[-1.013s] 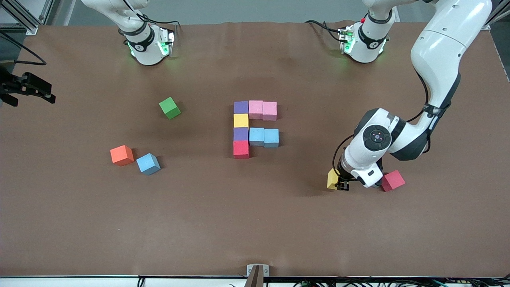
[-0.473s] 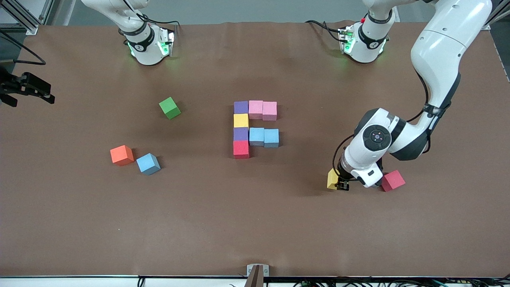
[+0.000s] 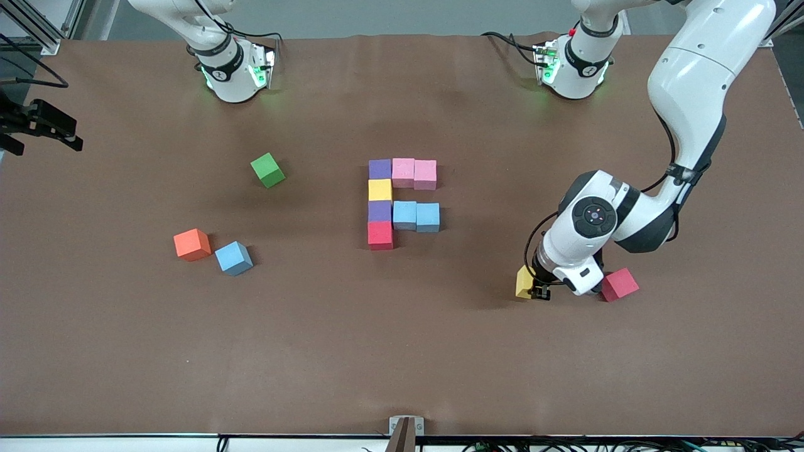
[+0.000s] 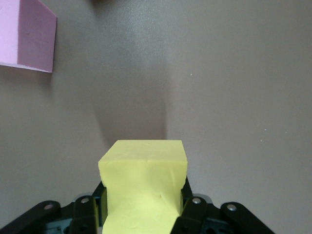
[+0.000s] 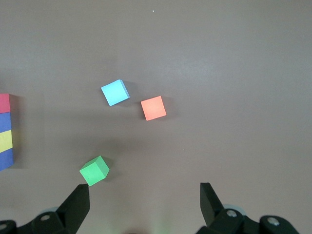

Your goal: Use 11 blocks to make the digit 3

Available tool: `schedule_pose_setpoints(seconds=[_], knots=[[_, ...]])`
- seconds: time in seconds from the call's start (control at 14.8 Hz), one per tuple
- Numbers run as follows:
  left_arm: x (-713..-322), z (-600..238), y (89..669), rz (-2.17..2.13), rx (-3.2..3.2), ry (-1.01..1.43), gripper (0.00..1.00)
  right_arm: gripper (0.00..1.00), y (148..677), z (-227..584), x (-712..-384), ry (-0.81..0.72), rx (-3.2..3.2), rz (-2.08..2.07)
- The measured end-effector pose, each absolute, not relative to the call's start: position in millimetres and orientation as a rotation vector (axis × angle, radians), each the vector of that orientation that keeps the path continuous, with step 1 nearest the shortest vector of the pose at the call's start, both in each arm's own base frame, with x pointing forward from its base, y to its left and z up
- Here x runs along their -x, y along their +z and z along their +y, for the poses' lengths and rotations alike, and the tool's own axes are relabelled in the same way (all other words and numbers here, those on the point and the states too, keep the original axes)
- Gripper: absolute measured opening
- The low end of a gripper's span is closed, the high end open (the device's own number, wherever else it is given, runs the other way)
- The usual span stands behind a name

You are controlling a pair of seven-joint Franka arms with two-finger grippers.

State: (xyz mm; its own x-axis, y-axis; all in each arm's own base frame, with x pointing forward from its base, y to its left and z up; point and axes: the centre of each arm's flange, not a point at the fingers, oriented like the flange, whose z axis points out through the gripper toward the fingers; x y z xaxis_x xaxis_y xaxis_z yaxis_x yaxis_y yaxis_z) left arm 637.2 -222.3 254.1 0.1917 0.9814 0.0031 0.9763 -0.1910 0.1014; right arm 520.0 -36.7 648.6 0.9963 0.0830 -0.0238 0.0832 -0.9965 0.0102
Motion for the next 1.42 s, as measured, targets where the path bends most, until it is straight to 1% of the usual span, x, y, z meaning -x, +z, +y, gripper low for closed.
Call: schedule_pose_setpoints(seconds=[0.41, 0.74, 0.88, 1.15, 1.28, 1.42], knots=[[-641, -222, 259, 1.947, -2.354, 0.111, 0.57, 1.00, 649, -37, -520, -0.036, -3.127, 0.136], [-641, -222, 259, 1.947, -2.353, 0.112, 0.57, 1.00, 643, -43, -521, -0.072, -3.128, 0.119], [-641, -222, 259, 1.947, -2.353, 0.112, 0.57, 1.00, 617, -55, -532, -0.149, -3.131, 0.085], [-641, -222, 259, 1.947, -2.352, 0.112, 0.57, 1.00, 532, -72, -575, -0.339, -3.122, 0.044], [-641, -222, 259, 1.947, -2.352, 0.112, 0.57, 1.00, 505, -86, -592, -0.370, -3.117, 0.013], [-641, -222, 259, 1.947, -2.352, 0.112, 0.57, 1.00, 499, -103, -599, -0.372, -3.118, -0.026]])
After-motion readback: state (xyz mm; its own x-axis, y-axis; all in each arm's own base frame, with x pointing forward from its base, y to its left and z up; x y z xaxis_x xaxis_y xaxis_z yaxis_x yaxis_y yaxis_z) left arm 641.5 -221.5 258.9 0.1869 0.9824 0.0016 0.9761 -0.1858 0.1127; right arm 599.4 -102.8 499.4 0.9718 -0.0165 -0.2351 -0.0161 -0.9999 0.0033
